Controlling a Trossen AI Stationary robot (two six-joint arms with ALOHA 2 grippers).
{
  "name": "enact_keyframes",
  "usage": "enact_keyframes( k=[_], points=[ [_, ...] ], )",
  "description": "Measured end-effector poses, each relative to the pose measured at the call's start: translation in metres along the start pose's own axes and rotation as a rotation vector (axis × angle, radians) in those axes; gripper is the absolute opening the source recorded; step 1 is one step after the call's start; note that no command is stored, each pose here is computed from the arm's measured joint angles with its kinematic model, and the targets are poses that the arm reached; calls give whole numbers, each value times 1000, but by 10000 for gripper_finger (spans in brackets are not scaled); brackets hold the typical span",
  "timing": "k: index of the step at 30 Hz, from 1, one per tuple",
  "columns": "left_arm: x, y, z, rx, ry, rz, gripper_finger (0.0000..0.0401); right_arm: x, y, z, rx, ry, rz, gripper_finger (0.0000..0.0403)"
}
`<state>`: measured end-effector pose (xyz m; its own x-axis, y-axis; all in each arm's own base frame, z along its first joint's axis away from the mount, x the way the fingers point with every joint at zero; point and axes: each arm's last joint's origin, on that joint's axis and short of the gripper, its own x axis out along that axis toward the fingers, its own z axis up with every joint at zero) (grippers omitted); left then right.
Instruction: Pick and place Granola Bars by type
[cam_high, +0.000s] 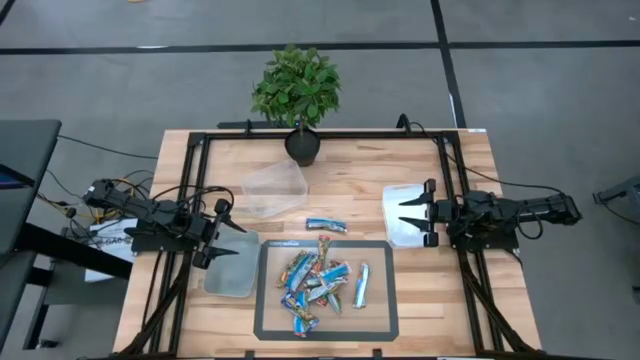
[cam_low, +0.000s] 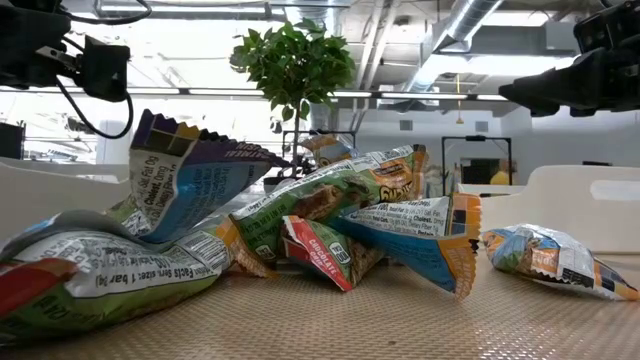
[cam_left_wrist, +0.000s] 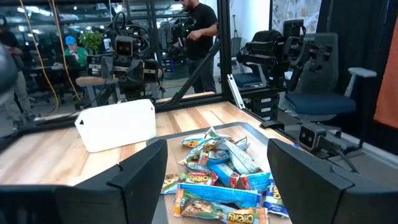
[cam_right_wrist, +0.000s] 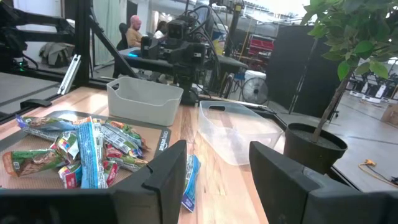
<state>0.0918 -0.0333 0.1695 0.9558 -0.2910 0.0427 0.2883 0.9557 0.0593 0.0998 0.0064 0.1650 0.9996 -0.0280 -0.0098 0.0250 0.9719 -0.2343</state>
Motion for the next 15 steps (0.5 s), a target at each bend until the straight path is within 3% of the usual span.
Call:
enact_keyframes(
  k=[3, 7, 15],
  points=[
    [1, 0, -1, -78, 23, 8, 270, 0, 0, 0, 0, 0, 0, 171],
    [7, 4, -4, -96, 155, 118, 270, 0, 0, 0, 0, -1, 0, 171],
    [47, 11, 22, 5, 391, 292, 270, 0, 0, 0, 0, -1, 0, 171]
  ],
)
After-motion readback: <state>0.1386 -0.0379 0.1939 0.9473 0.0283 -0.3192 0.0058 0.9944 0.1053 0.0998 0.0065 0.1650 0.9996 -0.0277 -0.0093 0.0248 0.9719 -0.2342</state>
